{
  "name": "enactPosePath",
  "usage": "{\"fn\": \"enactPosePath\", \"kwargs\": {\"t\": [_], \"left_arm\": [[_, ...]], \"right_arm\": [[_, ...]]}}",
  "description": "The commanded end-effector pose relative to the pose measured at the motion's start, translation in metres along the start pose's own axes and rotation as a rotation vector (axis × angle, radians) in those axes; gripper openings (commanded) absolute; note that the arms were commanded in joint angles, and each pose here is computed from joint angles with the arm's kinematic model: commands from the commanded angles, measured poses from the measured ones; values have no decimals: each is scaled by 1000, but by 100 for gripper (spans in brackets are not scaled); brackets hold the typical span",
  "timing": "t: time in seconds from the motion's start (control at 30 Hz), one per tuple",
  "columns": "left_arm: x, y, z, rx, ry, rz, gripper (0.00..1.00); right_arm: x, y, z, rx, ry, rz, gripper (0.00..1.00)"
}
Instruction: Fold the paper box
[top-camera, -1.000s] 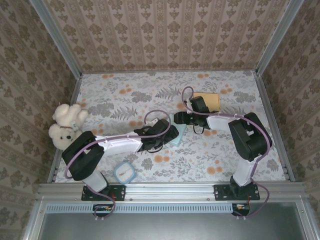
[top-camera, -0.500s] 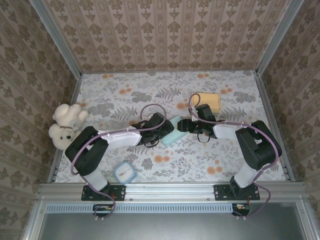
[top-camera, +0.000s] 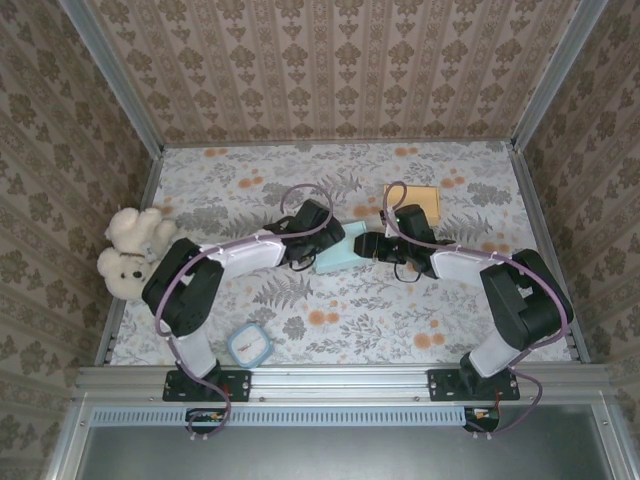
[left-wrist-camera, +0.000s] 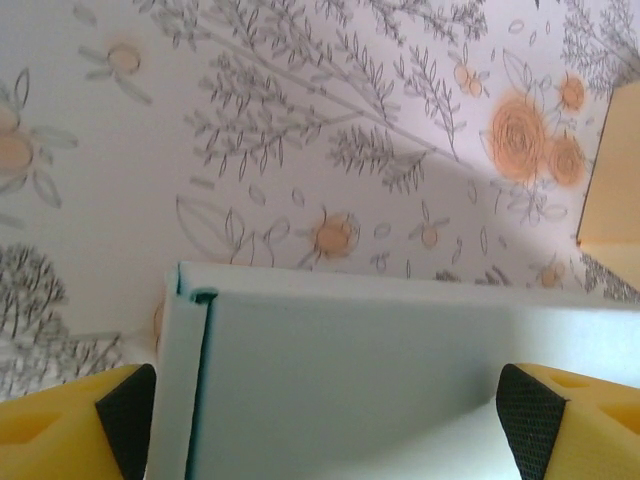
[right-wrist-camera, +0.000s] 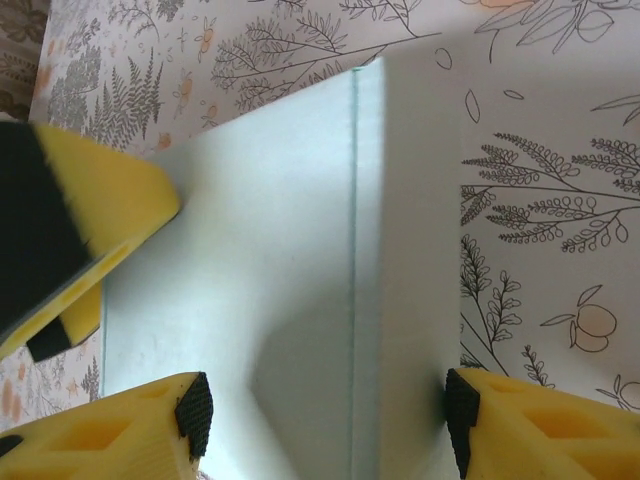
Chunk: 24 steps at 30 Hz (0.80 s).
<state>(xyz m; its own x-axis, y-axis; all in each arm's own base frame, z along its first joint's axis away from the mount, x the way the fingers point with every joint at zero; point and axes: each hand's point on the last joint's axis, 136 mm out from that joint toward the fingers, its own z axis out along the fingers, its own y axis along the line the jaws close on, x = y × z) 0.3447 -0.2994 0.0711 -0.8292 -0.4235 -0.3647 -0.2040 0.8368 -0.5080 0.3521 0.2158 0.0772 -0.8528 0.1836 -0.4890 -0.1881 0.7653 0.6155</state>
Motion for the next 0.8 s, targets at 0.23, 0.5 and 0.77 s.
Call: {"fn": "enactPosePath", "kwargs": {"t": [0.23, 0.5, 0.77], "left_arm": [[-59, -42, 8, 110, -16, 20, 90], [-111, -42, 22, 87, -80, 66, 90], [-120, -22, 51, 49, -61, 43, 90]], "right_arm": [[-58, 38, 22, -60, -74, -61, 65], [-83, 34, 57, -46, -94, -65, 64], [-94, 19, 74, 13, -123, -80, 64]]}}
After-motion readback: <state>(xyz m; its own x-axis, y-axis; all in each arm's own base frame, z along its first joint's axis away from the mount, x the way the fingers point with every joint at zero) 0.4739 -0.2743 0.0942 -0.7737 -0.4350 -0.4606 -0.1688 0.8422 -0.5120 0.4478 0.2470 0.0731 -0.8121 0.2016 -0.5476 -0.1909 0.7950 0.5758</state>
